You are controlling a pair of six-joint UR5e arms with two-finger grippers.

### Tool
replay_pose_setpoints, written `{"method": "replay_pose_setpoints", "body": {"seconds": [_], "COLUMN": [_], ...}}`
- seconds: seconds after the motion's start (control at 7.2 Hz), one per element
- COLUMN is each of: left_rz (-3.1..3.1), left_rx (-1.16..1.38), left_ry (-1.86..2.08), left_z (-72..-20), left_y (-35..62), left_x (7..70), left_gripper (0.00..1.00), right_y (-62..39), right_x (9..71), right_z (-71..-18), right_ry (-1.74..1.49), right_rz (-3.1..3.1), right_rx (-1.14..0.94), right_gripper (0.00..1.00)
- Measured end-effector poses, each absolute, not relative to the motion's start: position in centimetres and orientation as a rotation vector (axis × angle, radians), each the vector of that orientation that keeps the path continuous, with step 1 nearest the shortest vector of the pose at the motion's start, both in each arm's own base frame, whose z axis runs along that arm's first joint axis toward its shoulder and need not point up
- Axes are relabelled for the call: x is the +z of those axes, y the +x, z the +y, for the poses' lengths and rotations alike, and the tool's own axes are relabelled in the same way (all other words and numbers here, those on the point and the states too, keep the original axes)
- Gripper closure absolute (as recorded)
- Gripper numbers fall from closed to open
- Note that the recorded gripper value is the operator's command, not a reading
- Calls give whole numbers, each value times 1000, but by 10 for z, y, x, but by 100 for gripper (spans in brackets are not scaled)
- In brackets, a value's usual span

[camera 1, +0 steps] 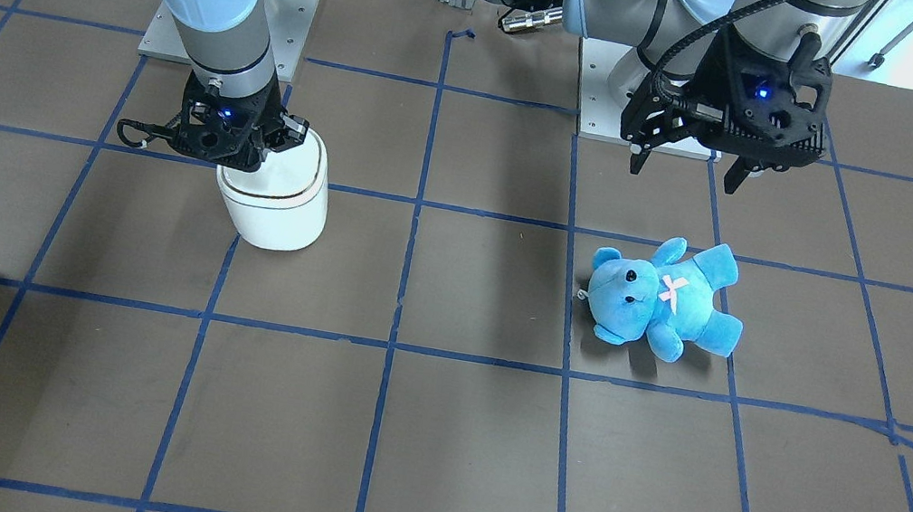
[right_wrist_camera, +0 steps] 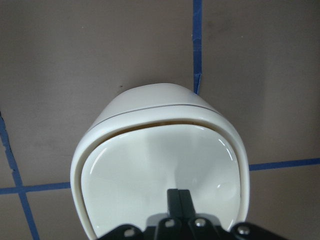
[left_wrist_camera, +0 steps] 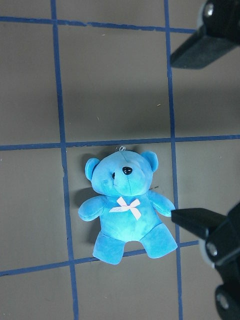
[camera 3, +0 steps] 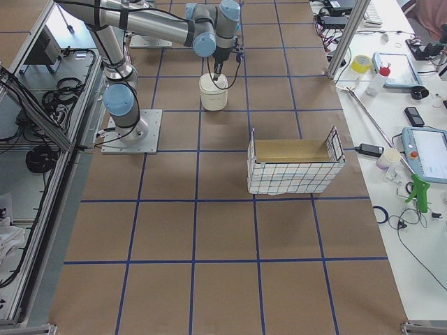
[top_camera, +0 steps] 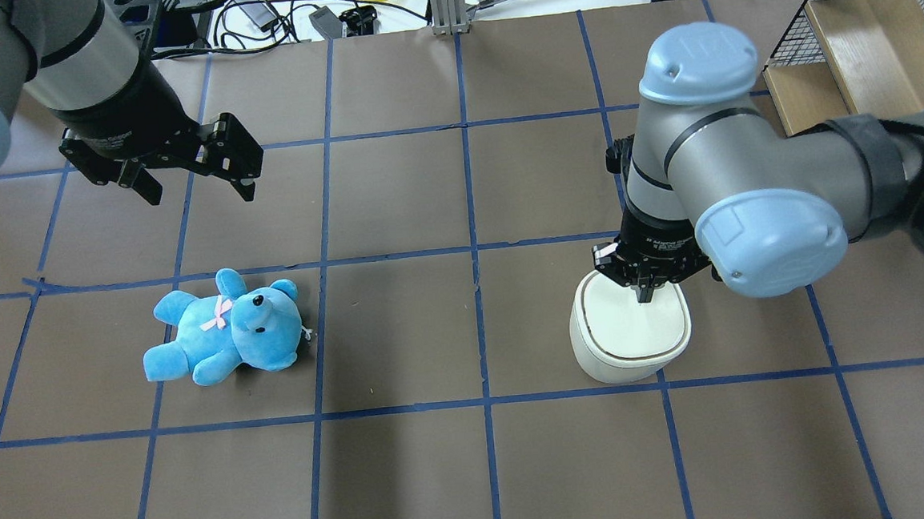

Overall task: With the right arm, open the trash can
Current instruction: 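Lower the right gripper onto the white trash can's lid, then press down on the lid's front edge with the right gripper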

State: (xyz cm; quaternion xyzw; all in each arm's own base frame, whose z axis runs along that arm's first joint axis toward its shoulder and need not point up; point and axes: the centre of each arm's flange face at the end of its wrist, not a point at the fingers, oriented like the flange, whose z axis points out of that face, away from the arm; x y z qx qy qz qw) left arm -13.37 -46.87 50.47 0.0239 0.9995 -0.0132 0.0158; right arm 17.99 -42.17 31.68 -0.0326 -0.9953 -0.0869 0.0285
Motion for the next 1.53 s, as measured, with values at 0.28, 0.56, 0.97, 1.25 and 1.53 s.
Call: {"method": "replay_pose_setpoints", "body": {"seconds": [0.28,0.56,0.97,1.25,1.53], "left_rz": [3109,3109,3109,3109,3109], "left_rx": [-41,-41,-41,-41,-41], "left_ry": [74,75,74,74,74], "left_z": [-469,-469,-469,-469,-469], "left_y": [-134,-134,-134,-134,-134], "left_x": [505,505,505,505,505], "left_gripper": [0,0,0,0,0], "right_y": [179,180,181,181,181], "right_x": [307,311,311,309,306], "right_z": [-418,-419,-420,-418,-418], "right_ry": [-102,-106,-107,-107,-107], "right_rz": [-3072,-3076,-3083,-3084,-3083], "right_rx": [-264,-248,-259,-275,-287], "right_gripper": [88,100,100,100,100]}}
